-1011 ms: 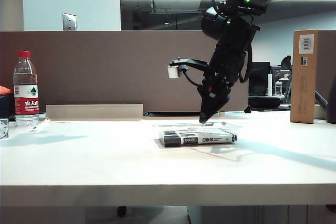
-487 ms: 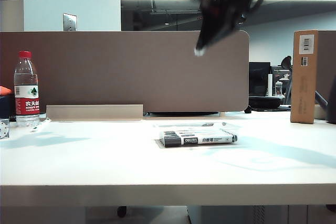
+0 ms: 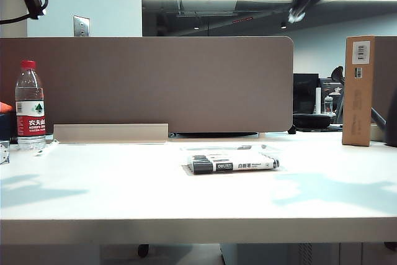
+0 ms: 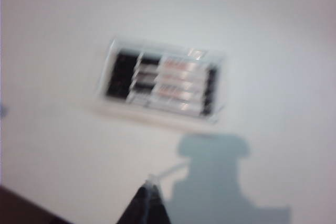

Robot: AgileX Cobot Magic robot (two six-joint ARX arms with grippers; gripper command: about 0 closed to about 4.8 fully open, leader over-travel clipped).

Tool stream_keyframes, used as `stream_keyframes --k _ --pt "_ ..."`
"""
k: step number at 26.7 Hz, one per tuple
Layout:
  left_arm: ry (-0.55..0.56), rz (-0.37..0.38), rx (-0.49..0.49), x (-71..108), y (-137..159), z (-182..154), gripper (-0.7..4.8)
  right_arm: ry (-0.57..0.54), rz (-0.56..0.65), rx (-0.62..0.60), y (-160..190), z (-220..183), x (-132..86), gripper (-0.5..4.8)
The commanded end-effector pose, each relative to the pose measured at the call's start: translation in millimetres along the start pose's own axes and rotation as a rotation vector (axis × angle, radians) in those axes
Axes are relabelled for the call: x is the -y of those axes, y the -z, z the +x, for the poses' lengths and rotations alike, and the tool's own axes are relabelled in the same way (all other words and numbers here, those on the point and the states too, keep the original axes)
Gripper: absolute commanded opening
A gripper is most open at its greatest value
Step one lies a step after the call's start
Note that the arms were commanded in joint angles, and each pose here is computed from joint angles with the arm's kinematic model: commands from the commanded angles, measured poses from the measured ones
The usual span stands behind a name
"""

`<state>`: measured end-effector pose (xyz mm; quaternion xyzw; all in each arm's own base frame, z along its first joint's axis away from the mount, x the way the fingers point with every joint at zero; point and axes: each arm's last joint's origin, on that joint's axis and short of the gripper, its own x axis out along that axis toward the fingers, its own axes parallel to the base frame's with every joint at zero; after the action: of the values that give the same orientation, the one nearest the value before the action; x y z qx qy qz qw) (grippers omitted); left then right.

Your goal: Pick up the markers scattered on the table and put them into the packaging box, making sure the markers fit the shape of the box's grooves.

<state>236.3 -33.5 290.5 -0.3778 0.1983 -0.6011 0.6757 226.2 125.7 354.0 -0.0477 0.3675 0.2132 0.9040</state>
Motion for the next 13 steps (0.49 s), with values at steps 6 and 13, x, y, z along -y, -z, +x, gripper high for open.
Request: stream_keyframes --k 6,13 --pt "-0.176 -0.063 0.217 -11.6 87 -24 -0.03 -0.146 0.062 0.171 44 -20 -15 -0.05" --pt "-0.263 -0.059 0.286 1.7 118 -29 -0.03 -0.179 0.144 0.260 58 -54 -13 -0.05"
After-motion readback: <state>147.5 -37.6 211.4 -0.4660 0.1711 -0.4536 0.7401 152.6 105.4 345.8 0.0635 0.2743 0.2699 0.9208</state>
